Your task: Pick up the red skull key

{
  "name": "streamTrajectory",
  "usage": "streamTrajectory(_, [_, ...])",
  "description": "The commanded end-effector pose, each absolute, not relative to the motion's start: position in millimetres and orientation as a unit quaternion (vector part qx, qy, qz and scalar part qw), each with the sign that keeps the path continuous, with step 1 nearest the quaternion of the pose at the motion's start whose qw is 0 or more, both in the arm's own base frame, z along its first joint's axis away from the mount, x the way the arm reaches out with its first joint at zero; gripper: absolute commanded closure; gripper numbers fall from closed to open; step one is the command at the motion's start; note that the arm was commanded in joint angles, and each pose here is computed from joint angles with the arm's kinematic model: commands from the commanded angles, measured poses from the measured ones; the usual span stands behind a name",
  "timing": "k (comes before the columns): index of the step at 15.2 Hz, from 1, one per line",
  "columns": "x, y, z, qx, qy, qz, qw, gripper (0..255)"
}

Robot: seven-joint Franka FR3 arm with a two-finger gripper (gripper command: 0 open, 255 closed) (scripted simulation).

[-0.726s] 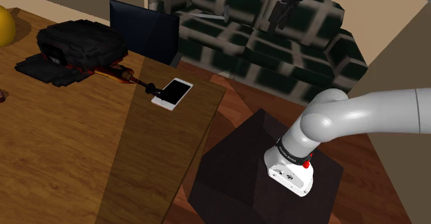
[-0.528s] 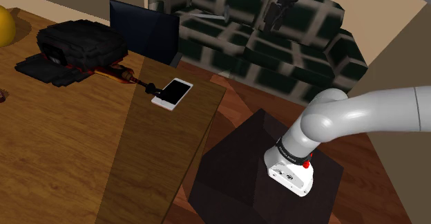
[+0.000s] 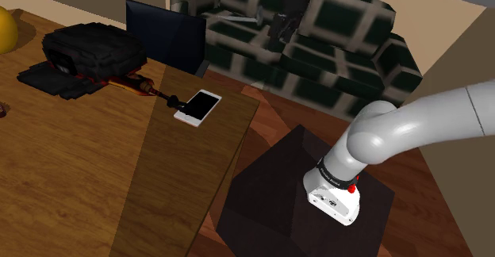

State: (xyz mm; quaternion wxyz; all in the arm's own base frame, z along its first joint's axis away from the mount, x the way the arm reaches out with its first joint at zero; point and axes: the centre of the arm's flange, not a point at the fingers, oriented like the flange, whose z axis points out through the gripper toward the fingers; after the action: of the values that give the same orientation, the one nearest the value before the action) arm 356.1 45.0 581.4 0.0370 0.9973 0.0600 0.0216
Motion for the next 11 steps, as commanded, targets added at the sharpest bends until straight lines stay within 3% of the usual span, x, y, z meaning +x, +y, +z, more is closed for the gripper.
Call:
streamTrajectory(1, [369,65,569,0.997,0.067,0.023,0.036,0])
streamTrajectory(11, [435,163,513,0.994,0.1,0.023,0.035,0])
